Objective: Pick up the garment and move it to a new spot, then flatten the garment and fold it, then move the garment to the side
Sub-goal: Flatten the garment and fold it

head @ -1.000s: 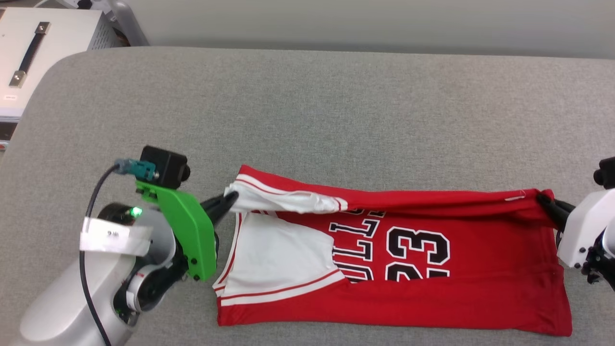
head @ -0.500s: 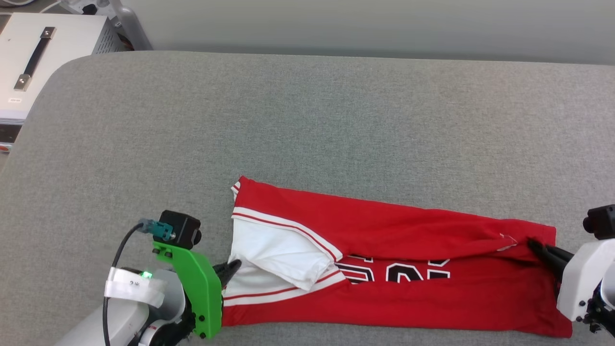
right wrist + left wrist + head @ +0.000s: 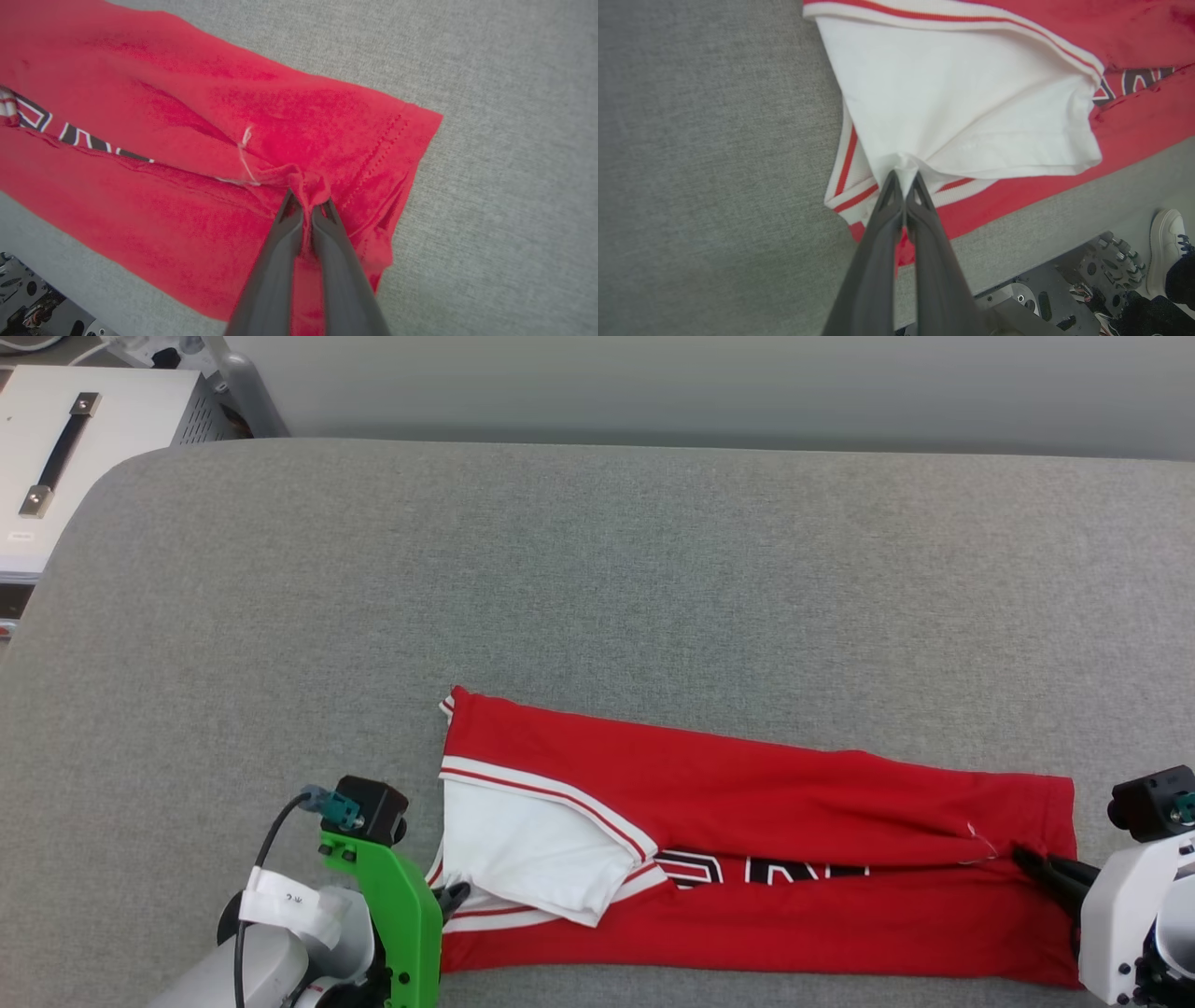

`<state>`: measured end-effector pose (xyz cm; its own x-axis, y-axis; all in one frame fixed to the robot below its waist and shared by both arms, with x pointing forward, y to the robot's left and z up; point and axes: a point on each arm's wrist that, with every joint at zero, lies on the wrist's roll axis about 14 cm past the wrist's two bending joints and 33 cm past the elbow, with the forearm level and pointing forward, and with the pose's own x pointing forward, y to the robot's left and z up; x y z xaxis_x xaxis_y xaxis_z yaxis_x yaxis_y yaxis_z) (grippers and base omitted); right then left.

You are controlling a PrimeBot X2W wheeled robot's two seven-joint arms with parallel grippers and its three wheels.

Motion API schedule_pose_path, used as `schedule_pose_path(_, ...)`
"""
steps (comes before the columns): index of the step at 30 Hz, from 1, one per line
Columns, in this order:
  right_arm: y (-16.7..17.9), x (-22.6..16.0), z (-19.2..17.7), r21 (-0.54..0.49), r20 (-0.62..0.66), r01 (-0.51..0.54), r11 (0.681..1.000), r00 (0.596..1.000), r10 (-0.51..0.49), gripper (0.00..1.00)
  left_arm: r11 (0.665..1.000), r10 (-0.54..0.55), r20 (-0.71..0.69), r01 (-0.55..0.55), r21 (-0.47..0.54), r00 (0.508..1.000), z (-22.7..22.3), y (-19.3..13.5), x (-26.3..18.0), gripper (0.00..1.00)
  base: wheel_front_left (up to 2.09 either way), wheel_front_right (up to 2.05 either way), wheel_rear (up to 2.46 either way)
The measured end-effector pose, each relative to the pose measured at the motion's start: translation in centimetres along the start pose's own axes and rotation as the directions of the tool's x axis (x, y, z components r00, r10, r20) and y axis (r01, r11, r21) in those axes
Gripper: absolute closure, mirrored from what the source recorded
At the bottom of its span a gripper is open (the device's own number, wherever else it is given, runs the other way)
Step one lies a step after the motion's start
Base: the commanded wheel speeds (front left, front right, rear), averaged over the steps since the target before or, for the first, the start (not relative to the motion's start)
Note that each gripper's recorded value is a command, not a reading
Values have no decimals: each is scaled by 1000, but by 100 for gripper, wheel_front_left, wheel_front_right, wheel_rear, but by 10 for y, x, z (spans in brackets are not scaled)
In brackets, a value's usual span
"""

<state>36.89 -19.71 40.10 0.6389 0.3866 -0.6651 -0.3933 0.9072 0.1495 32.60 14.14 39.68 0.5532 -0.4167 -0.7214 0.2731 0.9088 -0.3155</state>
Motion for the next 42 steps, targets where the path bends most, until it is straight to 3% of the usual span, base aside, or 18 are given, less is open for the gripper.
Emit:
schedule_pose_path(3, -2, 0, -7, 12, -18, 5, 1000, 1000, -5, 100, 1000, -1, -17, 1, -3, 1000, -5, 1, 2, 100, 0, 0, 0)
schedule_pose_path(4, -1, 0, -9, 12, -24, 4, 1000, 1000, -4, 63, 1000, -4, -24, 4, 0, 1000, -7, 1, 3, 100, 0, 0, 0)
schedule_pose_path(5, -2, 0, -11, 15, -30, 7, 1000, 1000, -6, 0, 1000, -4, -34, 4, 4, 999, -10, 1, 4, 60, 0, 0, 0)
schedule_pose_path(6, -2, 0, -14, 18, -39, 8, 1000, 999, -8, 0, 1000, -1, -39, 1, 7, 999, -12, 2, 4, 0, 0, 0, 0)
schedule_pose_path(16, 5, -11, -15, 33, -25, -3, 999, 1000, 3, 0, 1000, -13, 33, 13, -9, 999, -13, -6, 2, 0, 0, 0, 0)
schedule_pose_path(23, 4, -31, 18, 85, 73, -10, 996, 997, 4, 0, 1000, 4, 279, 1, -16, 960, 32, -7, -15, 0, 0, 0, 0)
schedule_pose_path(29, -4, -40, 28, 172, 105, 7, 985, 994, -25, 0, 1000, 22, 580, -16, -16, 814, 86, -7, -40, 0, 0, 0, 0)
schedule_pose_path(37, -16, -40, 16, 268, 49, 60, 961, 996, -76, 0, 996, 25, 789, -82, 33, 614, 124, -6, -68, 0, 0, 0, 0)
schedule_pose_path(42, -19, -36, 12, 309, 20, 89, 947, 995, -100, 0, 975, 19, 909, -210, 75, 417, 167, -9, -113, 0, 0, 0, 0)
